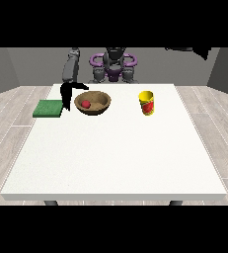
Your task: Pick the cup and pour the ball into the bowl, then pick the bowl and place it on the pad
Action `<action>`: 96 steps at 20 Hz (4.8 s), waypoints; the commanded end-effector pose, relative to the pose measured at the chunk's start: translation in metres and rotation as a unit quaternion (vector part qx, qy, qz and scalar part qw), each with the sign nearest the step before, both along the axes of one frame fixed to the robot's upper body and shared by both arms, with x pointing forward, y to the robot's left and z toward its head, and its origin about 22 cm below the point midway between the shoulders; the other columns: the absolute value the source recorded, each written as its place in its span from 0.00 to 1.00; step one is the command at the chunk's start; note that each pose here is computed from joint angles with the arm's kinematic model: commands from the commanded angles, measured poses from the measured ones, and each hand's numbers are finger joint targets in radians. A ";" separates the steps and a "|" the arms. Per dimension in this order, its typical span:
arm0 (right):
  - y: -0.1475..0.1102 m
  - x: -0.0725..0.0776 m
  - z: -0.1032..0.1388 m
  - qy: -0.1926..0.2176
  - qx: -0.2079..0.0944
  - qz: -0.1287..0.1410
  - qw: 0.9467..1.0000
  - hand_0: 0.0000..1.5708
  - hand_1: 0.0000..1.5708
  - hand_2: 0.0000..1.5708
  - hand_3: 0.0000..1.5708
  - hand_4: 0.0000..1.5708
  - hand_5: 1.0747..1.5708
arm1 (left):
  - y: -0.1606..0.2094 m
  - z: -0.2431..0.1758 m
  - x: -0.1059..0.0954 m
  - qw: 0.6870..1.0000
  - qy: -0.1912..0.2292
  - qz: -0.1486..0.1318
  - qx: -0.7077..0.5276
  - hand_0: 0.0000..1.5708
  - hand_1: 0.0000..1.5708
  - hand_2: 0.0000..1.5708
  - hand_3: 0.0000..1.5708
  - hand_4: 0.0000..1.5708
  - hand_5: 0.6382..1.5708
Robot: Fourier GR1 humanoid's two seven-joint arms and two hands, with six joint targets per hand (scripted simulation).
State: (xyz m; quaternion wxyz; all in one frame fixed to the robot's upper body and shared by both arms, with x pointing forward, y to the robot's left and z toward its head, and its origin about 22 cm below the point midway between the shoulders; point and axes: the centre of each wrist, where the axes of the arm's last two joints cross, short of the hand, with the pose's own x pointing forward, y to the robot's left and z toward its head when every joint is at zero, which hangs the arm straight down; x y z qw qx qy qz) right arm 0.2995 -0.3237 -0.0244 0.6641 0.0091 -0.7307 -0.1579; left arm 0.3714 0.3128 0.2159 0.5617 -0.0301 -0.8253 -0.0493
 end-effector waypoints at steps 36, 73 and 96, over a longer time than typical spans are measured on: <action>0.009 0.046 0.016 0.192 -0.079 -0.027 0.978 1.00 1.00 1.00 1.00 0.66 0.93 | 0.166 -0.011 -0.050 0.996 0.025 0.080 -0.043 0.00 0.00 0.00 0.00 0.46 1.00; -0.208 0.009 0.128 0.044 -0.163 -0.097 0.981 1.00 1.00 1.00 0.00 0.62 1.00 | 0.183 0.062 -0.111 0.985 -0.122 0.117 -0.026 0.00 0.00 0.00 0.00 0.44 0.99; -0.207 0.002 0.106 0.186 -0.132 -0.128 0.965 0.00 0.00 0.00 0.00 0.00 0.83 | 0.196 0.025 -0.100 0.992 -0.058 0.103 -0.043 0.00 0.00 0.00 0.00 0.48 0.97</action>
